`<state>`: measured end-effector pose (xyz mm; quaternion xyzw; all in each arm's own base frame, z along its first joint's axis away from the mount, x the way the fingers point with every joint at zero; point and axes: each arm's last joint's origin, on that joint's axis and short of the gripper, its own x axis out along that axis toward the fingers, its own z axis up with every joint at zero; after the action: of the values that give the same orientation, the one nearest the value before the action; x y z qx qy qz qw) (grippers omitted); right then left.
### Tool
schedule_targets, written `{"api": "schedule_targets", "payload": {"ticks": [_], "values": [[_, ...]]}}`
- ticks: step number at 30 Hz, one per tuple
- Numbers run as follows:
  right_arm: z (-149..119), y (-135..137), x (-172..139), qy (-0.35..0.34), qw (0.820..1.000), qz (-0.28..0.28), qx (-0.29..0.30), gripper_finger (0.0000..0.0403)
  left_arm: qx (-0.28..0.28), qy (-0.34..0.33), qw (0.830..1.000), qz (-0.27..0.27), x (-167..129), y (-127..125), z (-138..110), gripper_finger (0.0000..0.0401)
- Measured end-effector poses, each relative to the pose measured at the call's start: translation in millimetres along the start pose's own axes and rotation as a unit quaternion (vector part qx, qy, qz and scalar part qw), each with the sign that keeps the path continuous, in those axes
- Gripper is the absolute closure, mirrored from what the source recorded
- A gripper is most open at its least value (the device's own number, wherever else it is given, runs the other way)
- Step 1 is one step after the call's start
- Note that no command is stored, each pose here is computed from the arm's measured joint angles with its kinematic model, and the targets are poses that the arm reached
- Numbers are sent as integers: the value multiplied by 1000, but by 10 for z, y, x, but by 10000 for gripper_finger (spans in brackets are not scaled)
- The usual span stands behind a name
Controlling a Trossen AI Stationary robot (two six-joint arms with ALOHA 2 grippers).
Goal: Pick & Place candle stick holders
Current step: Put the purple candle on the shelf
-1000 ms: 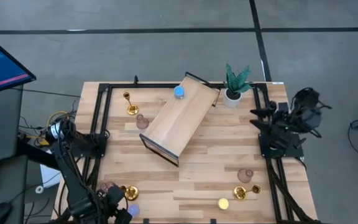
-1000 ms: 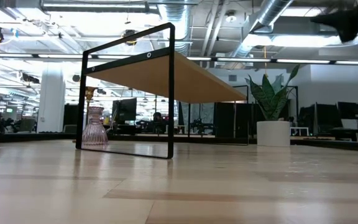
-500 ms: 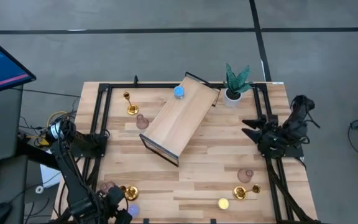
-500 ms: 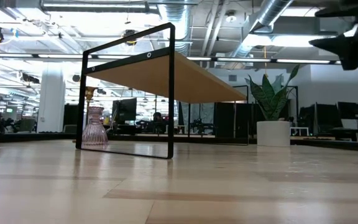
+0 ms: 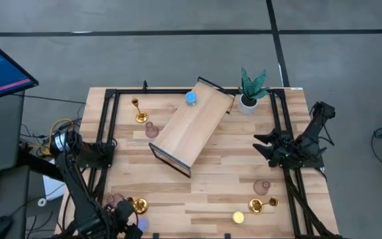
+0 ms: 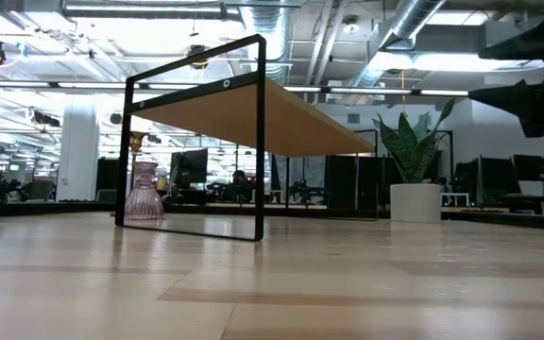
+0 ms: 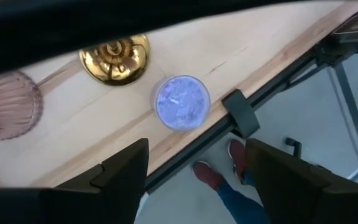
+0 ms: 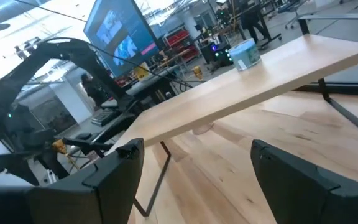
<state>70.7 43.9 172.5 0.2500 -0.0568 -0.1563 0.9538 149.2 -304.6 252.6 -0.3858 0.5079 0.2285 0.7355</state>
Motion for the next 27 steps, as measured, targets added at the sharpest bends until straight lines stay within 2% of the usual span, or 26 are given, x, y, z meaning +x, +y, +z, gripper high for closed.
{"api": "schedule_targets", "payload": {"ticks": [5,10,15,18,24,27], "values": [[-4,3,0,3,1000,6,-1,117,26,-17,999,9,177,-27,-74,133],[-5,3,0,4,1000,7,-1,117,33,-18,999,8,193,-32,-86,133],[-6,3,0,4,1000,7,-1,117,36,-7,999,-2,16,0,-7,133],[-7,3,0,4,1000,8,-2,117,63,1,998,-22,-119,17,16,133],[-9,2,0,4,1000,8,-2,117,119,6,988,-96,-402,10,63,137],[-9,2,0,4,1000,8,-2,117,129,20,985,-115,-479,30,6,148]]}}
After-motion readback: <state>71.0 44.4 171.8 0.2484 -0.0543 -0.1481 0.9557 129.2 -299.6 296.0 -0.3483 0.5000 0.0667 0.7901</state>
